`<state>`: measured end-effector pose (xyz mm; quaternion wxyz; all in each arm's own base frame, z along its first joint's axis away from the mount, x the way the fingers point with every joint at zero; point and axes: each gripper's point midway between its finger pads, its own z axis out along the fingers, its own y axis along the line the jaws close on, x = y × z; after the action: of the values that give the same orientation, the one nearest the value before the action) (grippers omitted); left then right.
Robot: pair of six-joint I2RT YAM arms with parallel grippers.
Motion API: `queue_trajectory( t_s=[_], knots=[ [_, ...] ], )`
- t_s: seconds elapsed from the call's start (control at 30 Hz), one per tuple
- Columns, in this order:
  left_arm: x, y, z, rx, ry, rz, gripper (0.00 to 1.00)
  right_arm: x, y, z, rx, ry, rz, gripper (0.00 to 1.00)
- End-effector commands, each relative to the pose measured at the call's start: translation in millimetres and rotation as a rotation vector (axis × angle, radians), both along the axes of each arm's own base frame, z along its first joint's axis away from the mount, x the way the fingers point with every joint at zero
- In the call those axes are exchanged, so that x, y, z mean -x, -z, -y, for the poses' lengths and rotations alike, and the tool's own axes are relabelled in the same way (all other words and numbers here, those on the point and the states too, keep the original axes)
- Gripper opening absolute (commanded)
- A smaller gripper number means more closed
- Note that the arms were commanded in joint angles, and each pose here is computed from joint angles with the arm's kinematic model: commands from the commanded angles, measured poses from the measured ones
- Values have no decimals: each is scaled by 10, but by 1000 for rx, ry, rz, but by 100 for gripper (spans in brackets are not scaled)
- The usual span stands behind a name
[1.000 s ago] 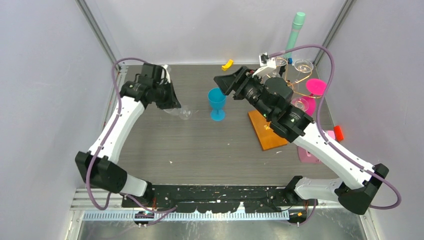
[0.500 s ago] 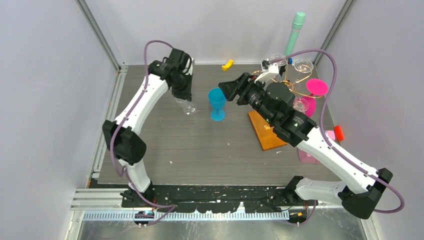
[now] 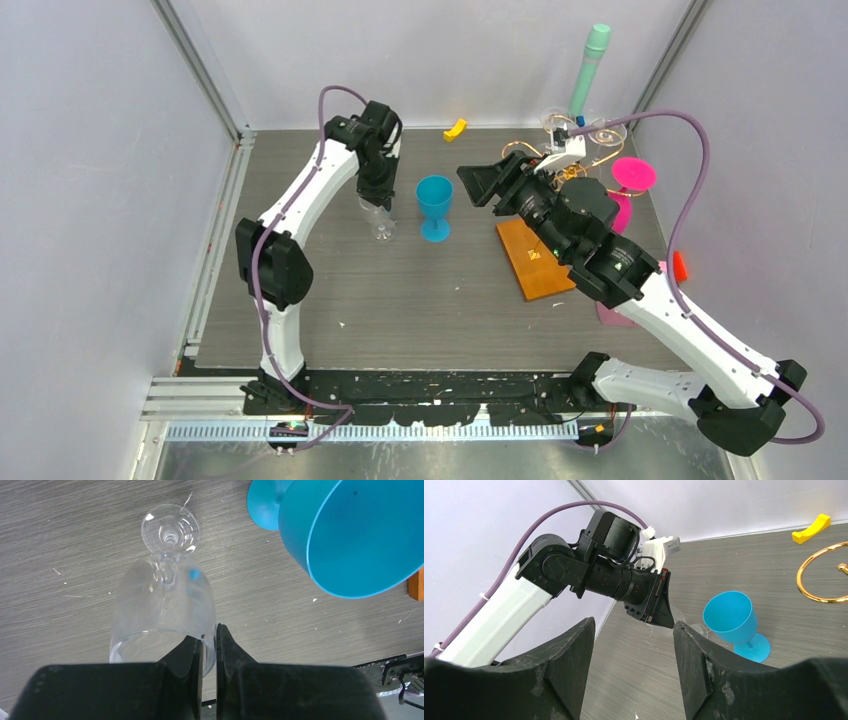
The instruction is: Take the wine glass off the wine glass rack
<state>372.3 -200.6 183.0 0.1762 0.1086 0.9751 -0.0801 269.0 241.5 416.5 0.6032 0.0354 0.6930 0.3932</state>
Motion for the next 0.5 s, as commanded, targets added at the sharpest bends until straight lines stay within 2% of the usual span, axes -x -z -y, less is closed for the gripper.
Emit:
queue_trajectory(
  t_s=[0.0, 0.1, 0.17, 0.2, 0.3, 0.47],
  knots=[
    [-58, -60, 69, 29, 1, 9, 0, 30, -119, 112, -2, 34, 27, 64],
    [-77, -63, 84, 35, -4, 13, 5, 48, -127, 153, 4, 43, 25, 64],
    [-86, -90, 94, 43, -6, 21, 14, 59, -142, 185, 6, 51, 25, 64],
    [-91, -104, 99, 47, -7, 25, 21, 64, -162, 207, 4, 57, 27, 64],
    [-116, -188, 101, 54, -9, 51, 32, 83, -174, 246, 7, 65, 27, 64],
    [-139, -482, 111, 86, -5, 118, 42, 127, -236, 346, 18, 85, 28, 64]
  ],
)
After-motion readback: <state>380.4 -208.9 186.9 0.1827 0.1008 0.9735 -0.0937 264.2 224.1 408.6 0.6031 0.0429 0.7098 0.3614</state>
